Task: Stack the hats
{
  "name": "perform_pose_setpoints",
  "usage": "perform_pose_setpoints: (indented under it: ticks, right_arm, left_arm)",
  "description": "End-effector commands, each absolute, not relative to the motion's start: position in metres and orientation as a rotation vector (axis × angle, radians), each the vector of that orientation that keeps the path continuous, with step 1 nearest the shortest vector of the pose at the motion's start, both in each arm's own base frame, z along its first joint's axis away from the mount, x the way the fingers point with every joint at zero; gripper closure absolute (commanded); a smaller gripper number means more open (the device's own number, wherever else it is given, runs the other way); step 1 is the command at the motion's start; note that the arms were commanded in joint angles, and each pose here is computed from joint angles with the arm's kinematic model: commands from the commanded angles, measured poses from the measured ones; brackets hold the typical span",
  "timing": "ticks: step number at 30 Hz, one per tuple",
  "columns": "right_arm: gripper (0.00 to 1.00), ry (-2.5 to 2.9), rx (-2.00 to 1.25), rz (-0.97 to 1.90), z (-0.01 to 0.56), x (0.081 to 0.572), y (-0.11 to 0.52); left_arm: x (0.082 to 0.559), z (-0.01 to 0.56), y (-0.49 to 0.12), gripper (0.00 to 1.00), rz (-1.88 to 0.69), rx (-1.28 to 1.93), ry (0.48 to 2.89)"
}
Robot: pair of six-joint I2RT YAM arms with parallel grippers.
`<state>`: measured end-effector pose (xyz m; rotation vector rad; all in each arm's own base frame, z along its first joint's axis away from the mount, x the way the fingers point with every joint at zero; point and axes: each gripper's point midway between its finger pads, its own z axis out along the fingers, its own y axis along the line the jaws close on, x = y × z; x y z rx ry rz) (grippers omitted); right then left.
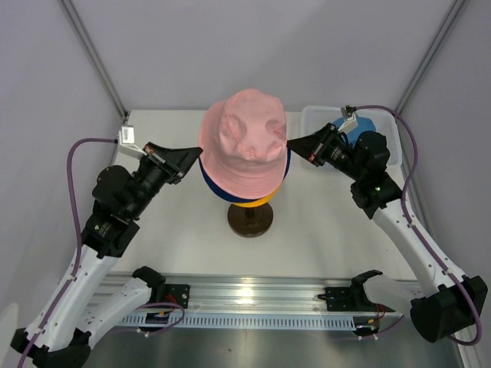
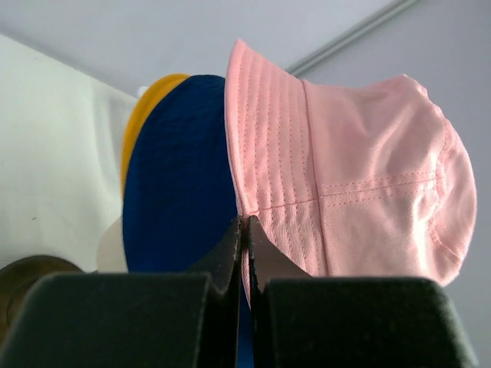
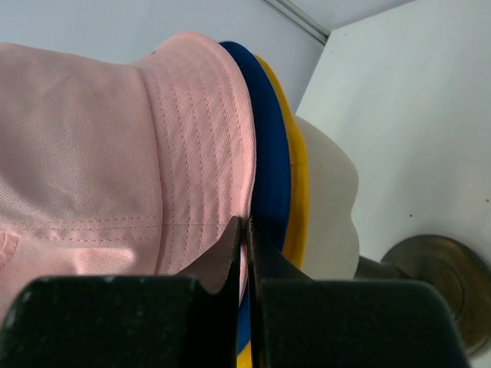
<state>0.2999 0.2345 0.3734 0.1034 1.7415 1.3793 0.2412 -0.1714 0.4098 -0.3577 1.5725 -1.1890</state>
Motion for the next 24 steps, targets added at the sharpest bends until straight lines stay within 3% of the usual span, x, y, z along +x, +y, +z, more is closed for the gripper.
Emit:
perform_pose_setpoints:
  ticks: [1, 10, 24]
  right_arm:
    - [1.0, 1.813, 0.112, 1.29, 0.361, 0.299, 0.229]
    - [1.0, 1.88, 0.1, 1.14, 0.344, 0.286, 0.209]
    - [1.0, 1.966, 0.006, 1.149, 0.312, 0.279, 0.218]
  left_arm:
    - [0.256, 0.378, -0.153, 0.99, -1.048, -0.494, 1.639]
    - [0.257, 0.297, -0.16, 0.99, -1.041, -0.599, 1.801]
    - [0.235, 0.256, -0.153, 0.99, -0.944, -0.45, 1.886]
